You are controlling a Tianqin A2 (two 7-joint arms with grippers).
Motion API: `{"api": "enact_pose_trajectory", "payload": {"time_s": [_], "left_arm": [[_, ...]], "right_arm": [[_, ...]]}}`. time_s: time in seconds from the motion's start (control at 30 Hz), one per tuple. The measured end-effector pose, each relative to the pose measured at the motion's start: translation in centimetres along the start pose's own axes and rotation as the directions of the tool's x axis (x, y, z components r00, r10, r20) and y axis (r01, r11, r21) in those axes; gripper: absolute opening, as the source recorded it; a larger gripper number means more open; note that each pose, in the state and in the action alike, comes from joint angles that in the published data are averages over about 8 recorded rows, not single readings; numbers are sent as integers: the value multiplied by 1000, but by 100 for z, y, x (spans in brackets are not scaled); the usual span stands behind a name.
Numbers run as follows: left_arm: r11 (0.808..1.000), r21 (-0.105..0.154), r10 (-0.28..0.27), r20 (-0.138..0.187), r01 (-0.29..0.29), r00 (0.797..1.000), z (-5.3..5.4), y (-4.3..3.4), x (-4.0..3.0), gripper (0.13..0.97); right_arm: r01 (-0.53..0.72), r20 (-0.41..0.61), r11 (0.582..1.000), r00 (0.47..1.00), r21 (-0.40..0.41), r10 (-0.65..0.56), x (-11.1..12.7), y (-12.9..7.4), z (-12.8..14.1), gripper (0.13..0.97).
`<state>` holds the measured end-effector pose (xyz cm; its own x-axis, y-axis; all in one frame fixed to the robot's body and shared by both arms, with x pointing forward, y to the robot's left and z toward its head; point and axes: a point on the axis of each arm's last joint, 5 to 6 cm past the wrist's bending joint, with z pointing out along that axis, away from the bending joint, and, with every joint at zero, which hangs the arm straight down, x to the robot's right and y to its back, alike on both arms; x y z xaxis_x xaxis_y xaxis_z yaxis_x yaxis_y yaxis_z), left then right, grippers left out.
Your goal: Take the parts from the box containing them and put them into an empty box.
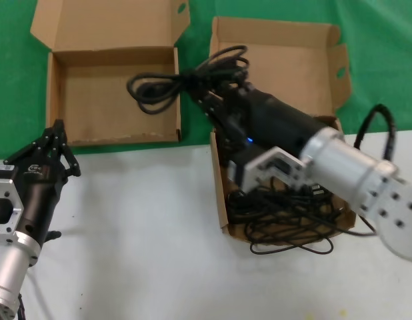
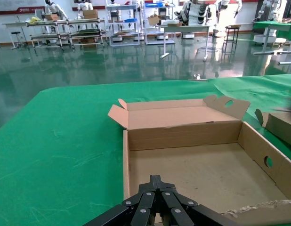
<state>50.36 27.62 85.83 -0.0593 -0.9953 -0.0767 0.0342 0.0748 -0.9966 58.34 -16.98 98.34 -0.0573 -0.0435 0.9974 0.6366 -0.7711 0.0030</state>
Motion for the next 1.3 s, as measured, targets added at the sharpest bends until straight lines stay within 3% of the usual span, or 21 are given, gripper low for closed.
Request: {"api": "enact_pose_trajectory", "payload": {"time_s": [0.2,0.37,0.6,1.07,1.3], "left_arm": [[1000,0,0,0,0,1000,0,0,0,145],[1000,0,0,0,0,1000,0,0,0,145],[1000,0,0,0,0,1000,0,0,0,145],[1000,0,0,0,0,1000,0,0,0,145],[1000,0,0,0,0,1000,0,0,0,145]], "right_arm": [[-32,-25,999,999,20,32,-29,-65,393,204],[-81,-21,997,996,14,81,-136,-53,536,204],[-116,-9,993,993,-5,116,-237,-6,518,220],[-122,-24,992,992,-8,122,-183,37,475,305],[-125,-29,992,992,-9,124,-167,49,462,434]]}}
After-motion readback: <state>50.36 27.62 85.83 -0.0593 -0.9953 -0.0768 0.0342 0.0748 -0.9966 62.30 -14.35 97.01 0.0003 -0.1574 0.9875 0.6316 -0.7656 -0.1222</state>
